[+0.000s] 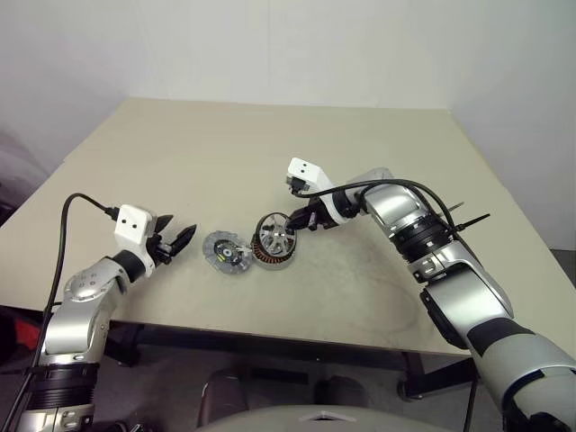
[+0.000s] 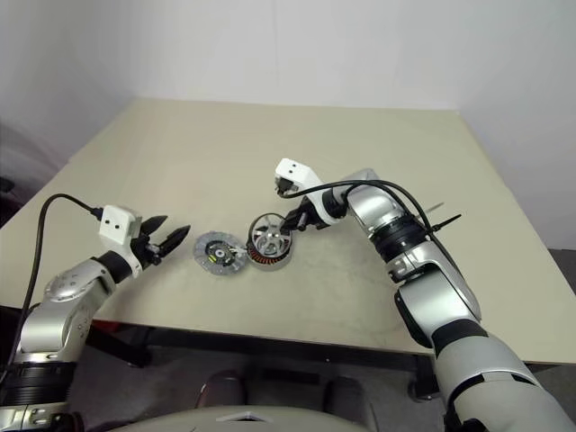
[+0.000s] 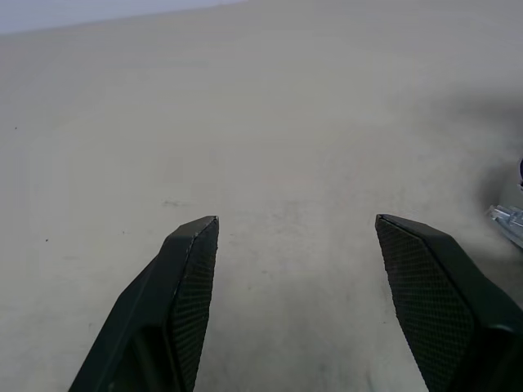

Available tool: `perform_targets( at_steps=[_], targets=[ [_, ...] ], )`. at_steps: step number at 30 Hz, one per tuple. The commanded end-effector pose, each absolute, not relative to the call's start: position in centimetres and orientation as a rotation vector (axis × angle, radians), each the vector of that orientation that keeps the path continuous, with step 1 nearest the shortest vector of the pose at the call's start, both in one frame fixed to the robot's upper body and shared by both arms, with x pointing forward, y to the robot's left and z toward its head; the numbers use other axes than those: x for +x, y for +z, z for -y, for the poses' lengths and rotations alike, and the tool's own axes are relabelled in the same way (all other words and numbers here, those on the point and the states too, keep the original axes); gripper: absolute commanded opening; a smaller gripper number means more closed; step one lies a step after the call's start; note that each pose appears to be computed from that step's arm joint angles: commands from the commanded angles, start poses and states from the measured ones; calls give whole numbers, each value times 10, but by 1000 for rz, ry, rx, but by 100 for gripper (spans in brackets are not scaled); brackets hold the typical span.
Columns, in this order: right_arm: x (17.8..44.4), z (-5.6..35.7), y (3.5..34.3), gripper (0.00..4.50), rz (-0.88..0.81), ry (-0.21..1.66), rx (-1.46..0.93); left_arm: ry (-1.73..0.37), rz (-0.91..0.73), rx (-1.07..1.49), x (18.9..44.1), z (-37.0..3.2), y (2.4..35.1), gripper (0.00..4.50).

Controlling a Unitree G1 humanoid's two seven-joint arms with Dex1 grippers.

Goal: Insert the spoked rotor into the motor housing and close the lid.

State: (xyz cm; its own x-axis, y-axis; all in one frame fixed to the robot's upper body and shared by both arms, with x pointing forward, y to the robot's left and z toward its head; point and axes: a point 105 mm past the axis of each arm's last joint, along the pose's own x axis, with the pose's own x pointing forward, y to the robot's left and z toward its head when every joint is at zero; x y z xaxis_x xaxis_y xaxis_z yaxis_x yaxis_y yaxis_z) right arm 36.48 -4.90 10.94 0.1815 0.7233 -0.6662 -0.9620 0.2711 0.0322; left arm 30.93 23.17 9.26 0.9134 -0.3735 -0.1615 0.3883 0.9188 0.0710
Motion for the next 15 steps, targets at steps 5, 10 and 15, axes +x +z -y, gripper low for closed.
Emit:
perform_targets(
  at_steps=[5,10,15],
  targets=[
    [367,46,135,112,-554,1260,-472,-387,-87,133,311,-235,111,324],
    [363,45,136,278,-543,1266,-477,-389,-85,133,313,-235,111,324],
    [363,46,138,311,-534,1263,-476,-391,-86,134,313,-235,111,324]
  ],
)
